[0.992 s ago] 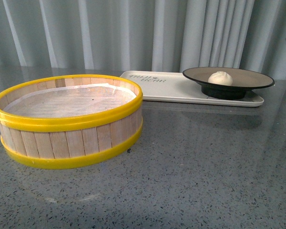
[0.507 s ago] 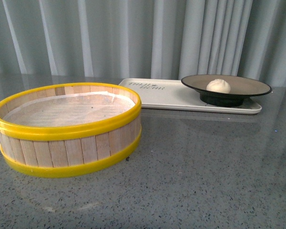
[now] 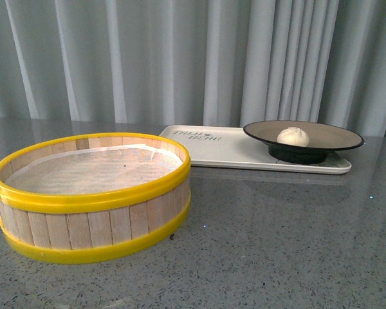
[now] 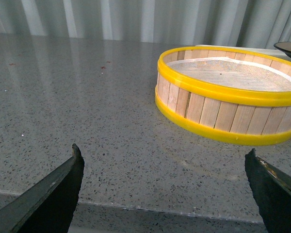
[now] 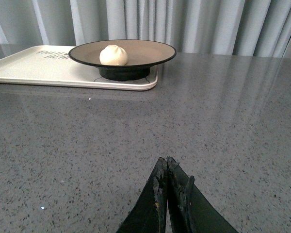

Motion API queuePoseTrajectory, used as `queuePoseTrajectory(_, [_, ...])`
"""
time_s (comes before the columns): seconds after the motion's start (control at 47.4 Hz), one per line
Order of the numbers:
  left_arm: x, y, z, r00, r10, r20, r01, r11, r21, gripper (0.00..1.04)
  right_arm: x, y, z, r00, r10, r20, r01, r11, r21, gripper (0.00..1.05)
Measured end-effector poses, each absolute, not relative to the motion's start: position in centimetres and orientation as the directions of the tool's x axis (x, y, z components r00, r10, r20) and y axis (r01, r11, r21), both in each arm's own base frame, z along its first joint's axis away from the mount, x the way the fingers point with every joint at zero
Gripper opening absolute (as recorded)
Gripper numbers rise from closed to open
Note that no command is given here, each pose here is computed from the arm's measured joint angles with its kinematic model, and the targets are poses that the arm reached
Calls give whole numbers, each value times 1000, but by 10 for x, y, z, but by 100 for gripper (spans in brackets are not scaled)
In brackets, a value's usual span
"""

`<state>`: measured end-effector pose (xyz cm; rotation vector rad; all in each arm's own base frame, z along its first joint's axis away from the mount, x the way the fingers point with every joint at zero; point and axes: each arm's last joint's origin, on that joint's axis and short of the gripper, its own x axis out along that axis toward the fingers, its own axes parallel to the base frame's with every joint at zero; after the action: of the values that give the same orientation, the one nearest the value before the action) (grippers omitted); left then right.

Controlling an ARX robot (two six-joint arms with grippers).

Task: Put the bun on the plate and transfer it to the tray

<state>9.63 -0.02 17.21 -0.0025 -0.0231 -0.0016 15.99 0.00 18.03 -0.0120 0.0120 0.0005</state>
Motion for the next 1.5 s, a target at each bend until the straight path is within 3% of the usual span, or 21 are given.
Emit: queuePoseTrajectory(1.498, [96,0,172,1000,-2,23,2,1000,-2,98,103,0,165,1000,0,-17,-1,1000,-11,2])
